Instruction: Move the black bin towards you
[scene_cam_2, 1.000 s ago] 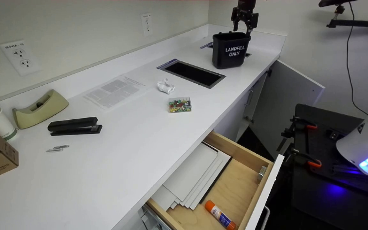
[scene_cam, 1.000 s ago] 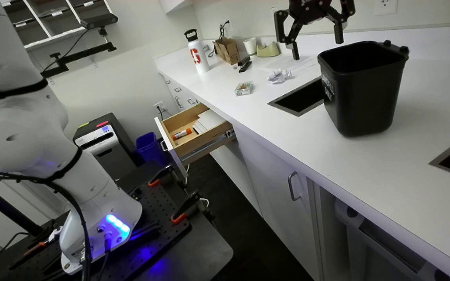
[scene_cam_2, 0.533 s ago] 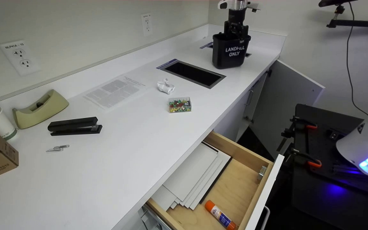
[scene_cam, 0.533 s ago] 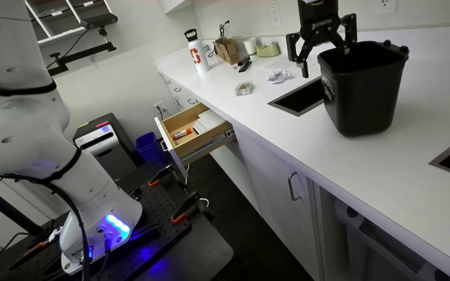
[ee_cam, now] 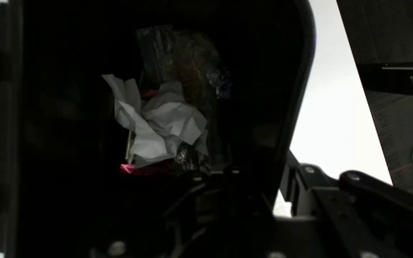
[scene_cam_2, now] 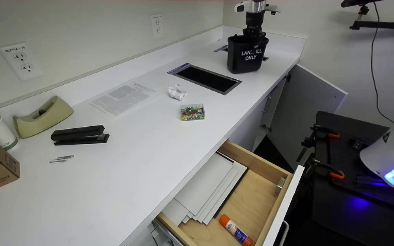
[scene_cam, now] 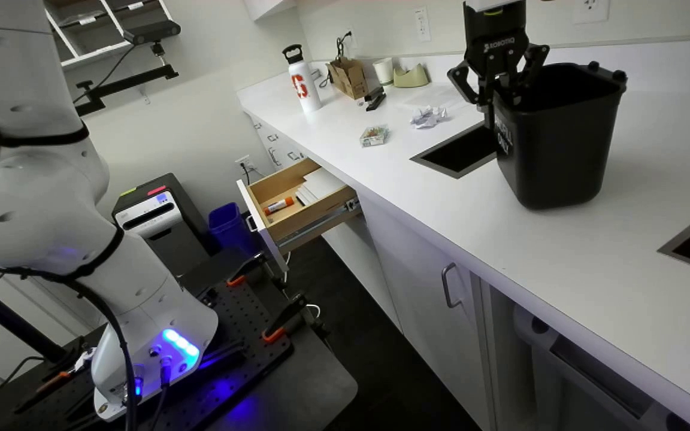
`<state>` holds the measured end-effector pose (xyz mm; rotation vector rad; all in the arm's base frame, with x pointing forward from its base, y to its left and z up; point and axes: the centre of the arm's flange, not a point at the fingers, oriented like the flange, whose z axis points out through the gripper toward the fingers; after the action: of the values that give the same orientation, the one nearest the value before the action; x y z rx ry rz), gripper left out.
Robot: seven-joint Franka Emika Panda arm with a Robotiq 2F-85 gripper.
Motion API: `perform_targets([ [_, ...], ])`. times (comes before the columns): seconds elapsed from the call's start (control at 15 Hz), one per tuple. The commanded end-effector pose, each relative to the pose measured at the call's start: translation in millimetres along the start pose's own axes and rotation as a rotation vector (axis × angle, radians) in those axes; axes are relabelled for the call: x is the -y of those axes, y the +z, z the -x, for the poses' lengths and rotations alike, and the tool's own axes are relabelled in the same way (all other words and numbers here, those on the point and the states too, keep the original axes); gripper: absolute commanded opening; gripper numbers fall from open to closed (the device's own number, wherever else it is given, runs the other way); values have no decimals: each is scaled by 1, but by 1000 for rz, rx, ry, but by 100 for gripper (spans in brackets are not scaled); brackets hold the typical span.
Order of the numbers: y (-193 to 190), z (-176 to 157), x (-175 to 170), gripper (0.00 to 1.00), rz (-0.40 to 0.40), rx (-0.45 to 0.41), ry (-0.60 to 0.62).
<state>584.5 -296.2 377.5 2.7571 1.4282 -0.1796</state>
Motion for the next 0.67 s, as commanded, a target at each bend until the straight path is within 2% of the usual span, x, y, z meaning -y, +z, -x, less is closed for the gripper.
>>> perform_targets([
  [0.0,-14,2,-4,0,-18,-20,21],
  [0.27,-23,3,2,3,-9,-17,48],
  [0.6,-35,31,41,3,0,-26,214],
])
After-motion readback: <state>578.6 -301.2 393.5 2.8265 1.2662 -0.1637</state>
